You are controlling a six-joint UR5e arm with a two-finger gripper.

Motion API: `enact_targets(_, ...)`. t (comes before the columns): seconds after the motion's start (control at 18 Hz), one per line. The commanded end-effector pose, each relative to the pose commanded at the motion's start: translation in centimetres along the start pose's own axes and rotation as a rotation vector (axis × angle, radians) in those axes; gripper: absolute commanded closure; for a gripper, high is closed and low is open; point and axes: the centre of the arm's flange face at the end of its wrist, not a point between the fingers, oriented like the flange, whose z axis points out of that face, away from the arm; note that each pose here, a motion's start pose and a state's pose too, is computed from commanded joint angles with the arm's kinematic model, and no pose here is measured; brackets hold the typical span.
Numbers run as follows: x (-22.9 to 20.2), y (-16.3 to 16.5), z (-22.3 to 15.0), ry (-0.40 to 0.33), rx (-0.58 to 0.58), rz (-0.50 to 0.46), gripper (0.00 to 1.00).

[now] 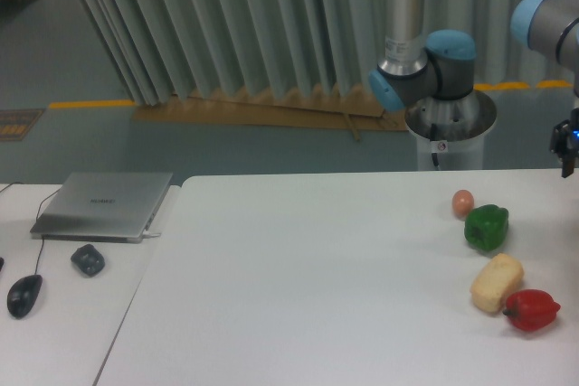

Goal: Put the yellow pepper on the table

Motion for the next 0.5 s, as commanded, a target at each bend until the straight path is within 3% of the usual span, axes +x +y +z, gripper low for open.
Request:
enact_targets(0.22,-1.8,0.1,1.4,-0.034,-0.006,-0.014,0.0)
enact_targets(0.5,-3.6,2.7,5.2,0.022,-0.01,-0.08,0.0)
